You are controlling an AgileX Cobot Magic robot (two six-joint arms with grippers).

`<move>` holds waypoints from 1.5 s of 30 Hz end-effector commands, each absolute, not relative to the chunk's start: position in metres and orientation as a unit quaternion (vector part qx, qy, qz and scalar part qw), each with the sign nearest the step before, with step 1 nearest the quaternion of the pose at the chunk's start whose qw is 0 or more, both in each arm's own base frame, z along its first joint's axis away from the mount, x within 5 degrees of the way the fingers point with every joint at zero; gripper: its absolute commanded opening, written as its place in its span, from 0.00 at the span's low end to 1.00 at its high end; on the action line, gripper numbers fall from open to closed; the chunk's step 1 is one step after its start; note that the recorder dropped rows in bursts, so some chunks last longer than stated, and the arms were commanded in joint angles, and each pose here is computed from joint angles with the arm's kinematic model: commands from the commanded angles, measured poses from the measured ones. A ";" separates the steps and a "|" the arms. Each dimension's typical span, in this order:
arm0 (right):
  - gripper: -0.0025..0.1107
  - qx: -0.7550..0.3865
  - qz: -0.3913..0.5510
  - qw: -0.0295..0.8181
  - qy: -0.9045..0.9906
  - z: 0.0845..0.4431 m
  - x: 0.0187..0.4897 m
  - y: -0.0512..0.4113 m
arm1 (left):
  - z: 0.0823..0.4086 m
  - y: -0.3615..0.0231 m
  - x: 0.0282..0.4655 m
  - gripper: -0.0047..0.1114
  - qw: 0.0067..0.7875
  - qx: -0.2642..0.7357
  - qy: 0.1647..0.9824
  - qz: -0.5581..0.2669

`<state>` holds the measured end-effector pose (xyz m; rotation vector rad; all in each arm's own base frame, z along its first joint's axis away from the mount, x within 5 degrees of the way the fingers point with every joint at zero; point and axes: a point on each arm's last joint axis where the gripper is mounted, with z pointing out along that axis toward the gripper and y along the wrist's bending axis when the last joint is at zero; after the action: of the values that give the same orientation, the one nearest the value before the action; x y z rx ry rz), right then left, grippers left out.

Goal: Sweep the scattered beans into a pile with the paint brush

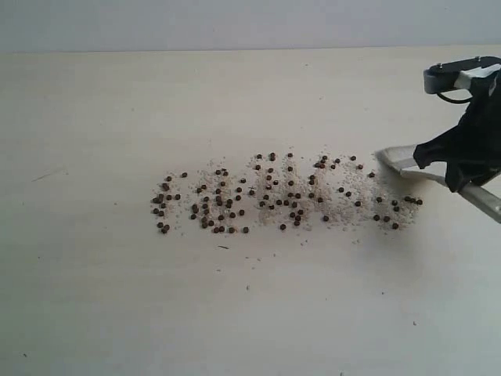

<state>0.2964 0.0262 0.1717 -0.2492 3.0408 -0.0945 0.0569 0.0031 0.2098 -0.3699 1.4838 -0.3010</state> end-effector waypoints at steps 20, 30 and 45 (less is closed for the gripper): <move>0.02 -0.070 -0.028 0.010 0.997 0.117 0.305 0.027 | 0.210 0.003 0.057 0.04 0.712 -0.170 0.667 -0.139; 0.28 -0.070 -0.026 0.016 0.997 0.107 0.310 0.027 | 0.210 0.003 0.057 0.04 0.712 -0.170 0.667 -0.139; 0.36 -0.071 -0.026 0.040 0.996 0.114 0.320 0.029 | 0.210 0.003 0.057 0.04 0.712 -0.170 0.667 -0.139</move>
<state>0.3184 0.0297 0.1128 -0.2129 3.0582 -0.0753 0.0569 0.0031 0.2096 -0.3701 1.4853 -0.3010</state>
